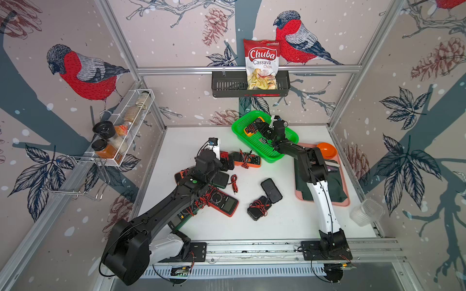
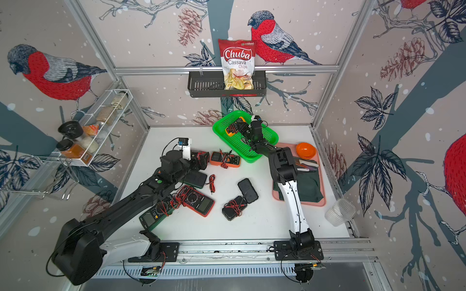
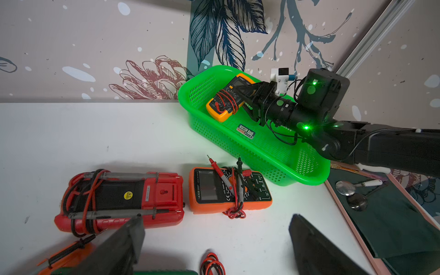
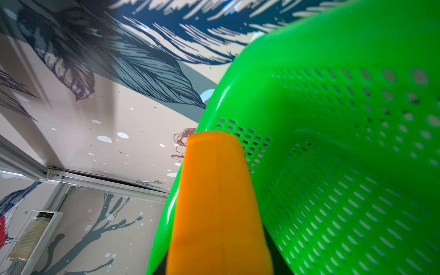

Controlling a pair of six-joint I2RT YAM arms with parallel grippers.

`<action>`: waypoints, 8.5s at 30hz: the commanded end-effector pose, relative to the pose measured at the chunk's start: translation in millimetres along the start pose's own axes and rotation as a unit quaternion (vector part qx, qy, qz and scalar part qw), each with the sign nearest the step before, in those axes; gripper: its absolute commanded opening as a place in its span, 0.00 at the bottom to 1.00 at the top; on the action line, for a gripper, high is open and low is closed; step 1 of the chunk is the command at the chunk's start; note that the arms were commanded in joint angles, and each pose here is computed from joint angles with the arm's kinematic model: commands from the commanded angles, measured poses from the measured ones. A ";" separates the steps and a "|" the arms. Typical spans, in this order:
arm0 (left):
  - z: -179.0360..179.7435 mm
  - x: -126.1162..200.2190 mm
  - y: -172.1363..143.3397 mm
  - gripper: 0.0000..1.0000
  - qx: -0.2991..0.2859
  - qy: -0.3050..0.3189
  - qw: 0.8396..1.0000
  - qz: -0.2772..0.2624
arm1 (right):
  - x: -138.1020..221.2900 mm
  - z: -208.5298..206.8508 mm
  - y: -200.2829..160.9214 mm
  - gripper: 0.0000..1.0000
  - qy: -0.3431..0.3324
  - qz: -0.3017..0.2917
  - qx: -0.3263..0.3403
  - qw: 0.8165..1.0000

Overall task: Put the multimeter into the basket
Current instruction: Place the multimeter in the basket, then pick up the multimeter from the center of the board, then place the multimeter in the basket.

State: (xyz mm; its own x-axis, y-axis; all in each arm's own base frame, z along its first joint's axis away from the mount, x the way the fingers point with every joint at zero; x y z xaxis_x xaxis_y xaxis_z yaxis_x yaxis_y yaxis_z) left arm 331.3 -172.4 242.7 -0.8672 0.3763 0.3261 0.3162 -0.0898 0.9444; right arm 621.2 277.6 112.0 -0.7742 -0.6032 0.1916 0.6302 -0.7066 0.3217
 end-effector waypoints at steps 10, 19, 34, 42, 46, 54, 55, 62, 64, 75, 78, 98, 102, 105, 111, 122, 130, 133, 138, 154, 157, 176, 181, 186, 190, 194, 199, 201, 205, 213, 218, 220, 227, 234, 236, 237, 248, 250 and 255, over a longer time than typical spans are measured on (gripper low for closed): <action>0.0 -8.2 2.1 0.98 0.024 -0.002 1.000 -0.016 | -24.2 -13.5 -30.8 0.23 -0.030 0.043 0.003 0.999; 9.1 -10.4 -0.6 0.98 0.045 0.025 0.999 -0.013 | -26.6 -26.4 -66.1 0.26 -0.049 0.108 -0.002 0.993; 19.9 -4.3 -4.6 0.98 0.069 0.056 0.996 -0.020 | 1.1 -20.3 -103.5 0.49 -0.073 0.205 0.040 0.975; 21.6 -4.8 -7.1 0.98 0.070 0.062 0.995 -0.018 | 1.3 -30.8 -74.3 1.00 -0.098 0.184 0.057 0.976; 23.4 -2.7 -5.8 0.98 0.069 0.067 0.995 -0.020 | 4.0 -13.4 -56.9 1.00 -0.107 0.171 0.086 0.976; 45.4 10.6 -15.0 0.98 0.106 0.131 0.986 -0.011 | 36.9 36.6 -32.8 1.00 -0.137 0.132 0.172 0.967; 51.5 13.5 -19.3 0.98 0.118 0.147 0.982 -0.006 | 43.2 43.4 -33.1 1.00 -0.142 0.126 0.188 0.964; 94.7 37.7 -69.0 0.98 0.216 0.200 0.955 0.030 | 88.6 73.6 -65.0 1.00 -0.178 0.119 0.288 0.933; 107.1 45.0 -84.8 0.98 0.251 0.202 0.946 0.033 | 100.4 80.2 -83.3 1.00 -0.181 0.126 0.313 0.924; 131.9 53.3 -133.2 0.96 0.356 0.131 0.924 0.043 | 141.9 95.1 -166.6 1.00 -0.181 0.137 0.410 0.884; 129.9 48.0 -133.0 0.94 0.354 0.112 0.928 0.044 | 149.2 95.6 -189.3 1.00 -0.176 0.139 0.450 0.864; 120.4 22.8 -137.8 0.68 0.383 0.032 0.922 0.049 | 162.9 93.8 -347.6 1.00 -0.075 0.194 0.605 0.769; 117.6 22.3 -132.2 0.61 0.382 0.017 0.923 0.040 | 154.5 81.2 -367.2 1.00 -0.074 0.201 0.619 0.755; 116.6 23.1 -126.7 0.57 0.380 0.010 0.924 0.033 | 148.5 75.3 -373.1 1.00 -0.076 0.197 0.621 0.755; 116.3 22.8 -124.5 0.57 0.381 0.009 0.924 0.031 | 135.5 66.2 -367.6 1.00 -0.106 0.163 0.625 0.756; 118.8 25.4 -124.5 0.57 0.381 0.021 0.924 0.030 | 117.3 39.6 -351.2 0.92 -0.181 0.140 0.640 0.734; 121.4 28.4 -120.7 0.57 0.373 0.033 0.927 0.028 | 121.0 60.5 -347.4 0.53 -0.167 0.125 0.641 0.739; 122.5 30.2 -117.5 0.58 0.365 0.038 0.930 0.027 | 124.4 74.0 -342.7 0.43 -0.160 0.113 0.634 0.749; 122.6 35.0 -108.7 0.60 0.352 0.041 0.935 0.021 | 134.0 102.2 -328.3 0.29 -0.142 0.101 0.600 0.781; 64.1 29.1 -45.3 0.98 0.232 -0.053 0.971 -0.002 | 202.8 148.6 -195.1 0.14 0.090 0.116 0.262 0.954; 55.0 22.1 -43.2 0.98 0.228 -0.068 0.971 0.001 | 212.4 147.6 -160.2 0.08 0.097 0.089 0.229 0.965; 51.0 3.6 -60.6 0.98 0.233 -0.068 0.969 0.034 | 192.0 121.9 26.4 0.07 0.143 -0.099 0.051 0.983; 50.7 2.2 -65.3 0.98 0.235 -0.069 0.969 0.041 | 154.5 103.1 38.9 0.07 0.135 -0.112 0.036 0.984; 50.4 3.2 -69.9 0.98 0.237 -0.068 0.968 0.045 | 128.8 77.9 37.6 0.07 0.116 -0.115 0.015 0.986; 50.6 3.7 -72.5 0.98 0.237 -0.067 0.968 0.047 | 110.7 61.1 25.6 0.08 0.094 -0.105 0.009 0.990; 50.0 3.4 -72.5 0.98 0.239 -0.069 0.967 0.046 | 97.1 45.2 12.3 0.08 0.077 -0.091 -0.002 0.993; 50.3 3.2 -73.6 0.98 0.241 -0.068 0.967 0.047 | 92.0 25.9 -6.0 0.12 0.058 -0.084 -0.021 0.995; 49.8 3.3 -72.8 0.98 0.242 -0.069 0.967 0.045 | 89.8 19.3 -11.2 0.13 0.048 -0.083 -0.025 0.995; 50.1 3.0 -73.1 0.98 0.243 -0.069 0.966 0.045 | 84.9 3.6 -18.1 0.14 0.028 -0.081 -0.041 0.996; 49.9 2.2 -73.5 0.98 0.247 -0.070 0.966 0.045 | 77.2 -20.2 -22.7 0.39 -0.025 -0.092 -0.053 0.994; 49.8 1.3 -73.2 0.98 0.250 -0.071 0.964 0.045 | 67.8 -33.0 -24.9 0.52 -0.072 -0.084 -0.054 0.992; 50.0 1.2 -73.4 0.98 0.252 -0.070 0.964 0.045 | 67.7 -38.0 -25.5 0.57 -0.091 -0.084 -0.059 0.991; 49.8 1.8 -70.5 0.98 0.254 -0.071 0.964 0.041 | 68.4 -38.4 -22.1 0.63 -0.129 -0.082 -0.045 0.987; 50.4 3.2 -70.4 0.98 0.255 -0.068 0.964 0.040 | 62.8 -28.9 -11.0 0.61 -0.198 -0.063 0.012 0.978; 50.2 3.6 -70.2 0.98 0.255 -0.069 0.964 0.040 | 60.5 -25.3 -8.9 0.61 -0.217 -0.049 0.034 0.974; 50.8 3.5 -69.9 0.98 0.254 -0.067 0.964 0.040 | 60.2 -23.1 -8.2 0.61 -0.226 -0.044 0.046 0.972; 53.8 2.8 -71.2 0.98 0.247 -0.051 0.967 0.046 | 92.5 -29.9 13.5 0.38 -0.397 -0.014 0.197 0.896; 54.5 1.8 -70.3 0.98 0.246 -0.048 0.967 0.046 | 98.9 -37.9 14.4 0.33 -0.431 -0.002 0.215 0.876; 66.6 -8.8 -56.3 0.98 0.243 -0.015 0.969 0.033 | 106.4 -60.7 10.7 0.25 -0.490 0.026 0.241 0.838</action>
State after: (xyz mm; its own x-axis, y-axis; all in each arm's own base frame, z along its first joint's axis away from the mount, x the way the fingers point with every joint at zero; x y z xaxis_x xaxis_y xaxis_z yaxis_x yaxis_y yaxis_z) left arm 335.1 -114.3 175.4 -0.7964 0.4609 0.3915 0.5615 0.3231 0.7618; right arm 567.1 199.3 97.0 -0.6602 0.0179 0.7509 0.6801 -0.4099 0.6078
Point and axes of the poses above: each gripper's point midway between its finger pads, its own x axis back along the fingers, its own z axis along the line the jaws close on, y = z × x, the point moved 3 cm from there along x, back along the fingers, and after that the axes turned 12 degrees about -x, right-handed, at the moved point
